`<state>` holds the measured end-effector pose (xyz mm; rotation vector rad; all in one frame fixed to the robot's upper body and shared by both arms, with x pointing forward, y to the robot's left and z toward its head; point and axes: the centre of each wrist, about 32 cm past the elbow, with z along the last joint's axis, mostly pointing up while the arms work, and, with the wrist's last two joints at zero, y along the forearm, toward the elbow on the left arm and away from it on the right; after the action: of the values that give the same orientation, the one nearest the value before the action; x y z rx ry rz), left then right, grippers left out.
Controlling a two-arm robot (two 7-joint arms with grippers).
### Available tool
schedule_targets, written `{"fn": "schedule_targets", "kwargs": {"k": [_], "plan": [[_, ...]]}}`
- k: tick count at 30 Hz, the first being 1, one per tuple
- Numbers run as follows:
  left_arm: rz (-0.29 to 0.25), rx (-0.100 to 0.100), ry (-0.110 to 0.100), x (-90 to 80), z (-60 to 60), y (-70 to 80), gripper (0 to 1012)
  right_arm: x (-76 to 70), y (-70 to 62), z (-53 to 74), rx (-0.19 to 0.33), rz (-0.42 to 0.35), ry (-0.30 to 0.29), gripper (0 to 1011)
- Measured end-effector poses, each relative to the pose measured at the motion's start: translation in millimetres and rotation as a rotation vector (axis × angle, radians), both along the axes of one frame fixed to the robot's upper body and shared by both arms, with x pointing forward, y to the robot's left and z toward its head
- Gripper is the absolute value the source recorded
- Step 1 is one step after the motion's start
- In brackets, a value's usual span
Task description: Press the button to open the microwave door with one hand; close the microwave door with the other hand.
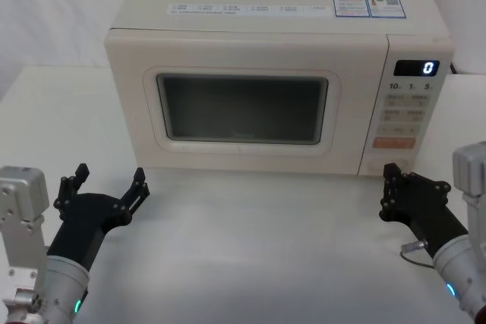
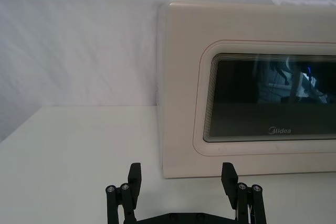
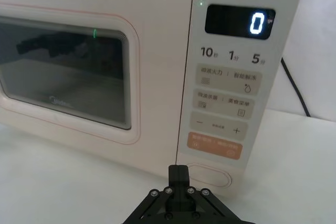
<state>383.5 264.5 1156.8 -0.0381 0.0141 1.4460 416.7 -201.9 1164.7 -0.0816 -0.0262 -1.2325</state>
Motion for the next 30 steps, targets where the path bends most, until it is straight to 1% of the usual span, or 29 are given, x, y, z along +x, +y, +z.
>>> {"fn": "schedule_targets", "kwargs": {"k": [3,11,19,25,30], "plan": [[0.0,0.0,0.0,0.0,0.0,0.0,1001,6.0,-0.6,-3.2,0.006,0.0,0.016,0],[0.0,0.0,0.0,0.0,0.0,0.0,1001,14.4,1.4,-11.8,0.037,-0.006,0.048,0],[0.0,0.0,0.0,0.0,0.0,0.0,1001,22.2,5.3,-19.0,0.053,-0.013,0.066,0],[0.0,0.0,0.0,0.0,0.0,0.0,1001,25.6,8.4,-21.1,0.054,-0.021,0.067,0],[0.0,0.0,0.0,0.0,0.0,0.0,1001,28.8,10.9,-23.9,0.04,-0.038,0.069,0]]}}
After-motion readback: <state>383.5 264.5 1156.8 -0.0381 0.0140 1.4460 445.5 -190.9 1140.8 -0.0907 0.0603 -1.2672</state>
